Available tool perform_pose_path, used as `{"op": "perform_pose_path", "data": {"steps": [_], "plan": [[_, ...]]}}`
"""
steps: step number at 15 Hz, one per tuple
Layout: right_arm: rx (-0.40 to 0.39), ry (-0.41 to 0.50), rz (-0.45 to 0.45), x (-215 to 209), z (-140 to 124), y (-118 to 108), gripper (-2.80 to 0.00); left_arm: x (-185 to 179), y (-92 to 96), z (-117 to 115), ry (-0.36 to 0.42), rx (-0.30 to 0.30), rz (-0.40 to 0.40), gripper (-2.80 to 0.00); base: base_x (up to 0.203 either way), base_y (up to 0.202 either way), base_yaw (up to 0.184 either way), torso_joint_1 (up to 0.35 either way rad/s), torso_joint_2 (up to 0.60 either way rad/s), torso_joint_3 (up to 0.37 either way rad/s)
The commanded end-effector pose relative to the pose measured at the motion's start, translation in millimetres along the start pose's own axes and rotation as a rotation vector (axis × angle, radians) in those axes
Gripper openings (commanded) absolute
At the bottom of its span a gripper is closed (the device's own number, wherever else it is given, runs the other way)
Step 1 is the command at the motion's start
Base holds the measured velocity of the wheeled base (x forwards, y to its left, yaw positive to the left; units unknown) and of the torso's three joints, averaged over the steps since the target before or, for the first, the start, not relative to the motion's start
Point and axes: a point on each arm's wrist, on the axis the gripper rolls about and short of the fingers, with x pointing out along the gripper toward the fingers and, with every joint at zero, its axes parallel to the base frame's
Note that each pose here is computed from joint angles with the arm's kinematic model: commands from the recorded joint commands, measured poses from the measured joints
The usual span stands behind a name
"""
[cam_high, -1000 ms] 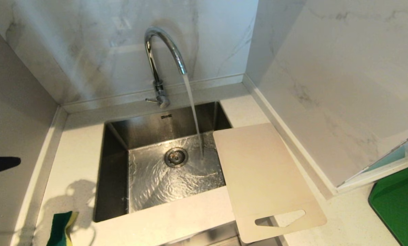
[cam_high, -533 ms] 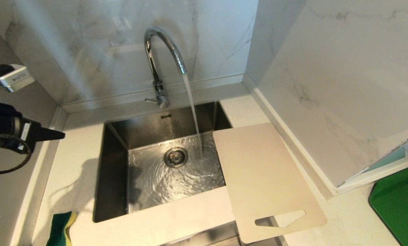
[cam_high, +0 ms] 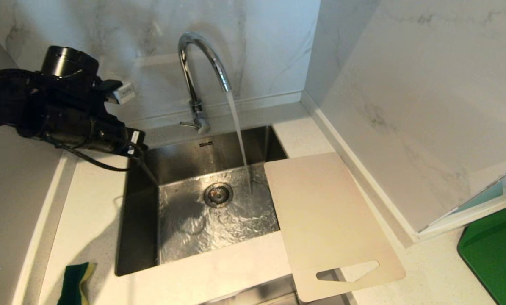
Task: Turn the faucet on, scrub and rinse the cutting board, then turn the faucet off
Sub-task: Turn off the tap
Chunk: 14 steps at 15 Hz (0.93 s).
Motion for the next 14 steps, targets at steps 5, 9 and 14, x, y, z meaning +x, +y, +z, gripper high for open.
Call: {"op": "perform_pose_path", "data": {"steps": [5, 9, 14], "plan": [[0.0, 0.001, 0.0, 0.1, 0.1, 0.0, -2.8, 86.5, -23.2, 10.4, -0.113, 0.011, 0.052, -2.8, 0.0, 0.0, 0.0, 0.0, 0.0, 0.0], [0.0, 0.001, 0.0, 0.1, 0.1, 0.0, -2.8, 113.3, -32.1, 16.2, -0.242, 0.059, 0.104, -2.8, 0.0, 0.0, 0.0, 0.0, 0.0, 0.0], [0.0, -0.001, 0.0, 0.0, 0.1, 0.0, -2.8, 134.0, -38.1, 14.4, -0.25, 0.065, 0.108, -2.8, 0.0, 0.0, 0.0, 0.0, 0.0, 0.0]]}}
